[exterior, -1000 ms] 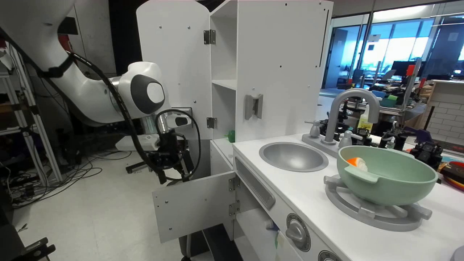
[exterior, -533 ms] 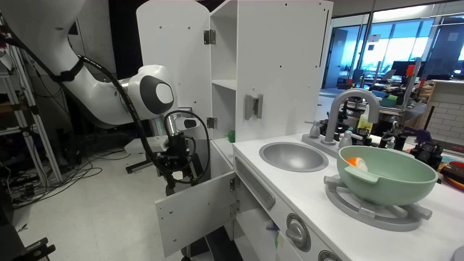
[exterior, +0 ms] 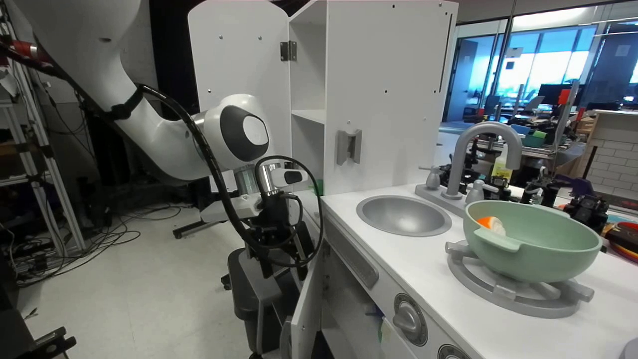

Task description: Put the orange and the green sponges in the bottom cabinet and close it

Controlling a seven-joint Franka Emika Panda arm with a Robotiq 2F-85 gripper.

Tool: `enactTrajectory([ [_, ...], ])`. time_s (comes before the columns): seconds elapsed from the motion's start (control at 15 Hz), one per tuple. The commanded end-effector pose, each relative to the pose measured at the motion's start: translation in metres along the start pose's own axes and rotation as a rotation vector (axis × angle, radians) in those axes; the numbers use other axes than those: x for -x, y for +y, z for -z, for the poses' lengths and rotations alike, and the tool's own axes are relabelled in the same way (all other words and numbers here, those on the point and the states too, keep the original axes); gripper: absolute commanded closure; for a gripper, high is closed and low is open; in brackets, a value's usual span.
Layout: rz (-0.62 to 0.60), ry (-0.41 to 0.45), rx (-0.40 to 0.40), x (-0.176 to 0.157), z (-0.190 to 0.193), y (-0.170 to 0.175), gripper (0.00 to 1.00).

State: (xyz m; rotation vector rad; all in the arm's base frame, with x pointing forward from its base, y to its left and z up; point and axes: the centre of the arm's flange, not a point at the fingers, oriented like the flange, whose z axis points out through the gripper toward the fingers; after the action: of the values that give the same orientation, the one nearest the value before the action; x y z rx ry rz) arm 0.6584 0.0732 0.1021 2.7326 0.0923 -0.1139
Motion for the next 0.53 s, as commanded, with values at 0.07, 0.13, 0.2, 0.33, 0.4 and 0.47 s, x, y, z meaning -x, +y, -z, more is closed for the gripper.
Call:
enactTrajectory([
  [0.07, -0.019, -0.043, 0.058, 0.002, -0.012, 0.016, 0.0],
  [0.13, -0.018, -0.048, 0.069, 0.006, -0.016, 0.017, 0.0],
  [0.2, -0.019, -0.051, 0.084, 0.011, -0.015, 0.019, 0.0],
  [0.33, -0.03, -0.045, 0.098, 0.019, -0.023, 0.025, 0.0],
  [0.4, -0.042, -0.045, 0.108, 0.024, -0.022, 0.027, 0.0],
  [0.47, -0.056, -0.039, 0.114, 0.03, -0.028, 0.028, 0.0],
])
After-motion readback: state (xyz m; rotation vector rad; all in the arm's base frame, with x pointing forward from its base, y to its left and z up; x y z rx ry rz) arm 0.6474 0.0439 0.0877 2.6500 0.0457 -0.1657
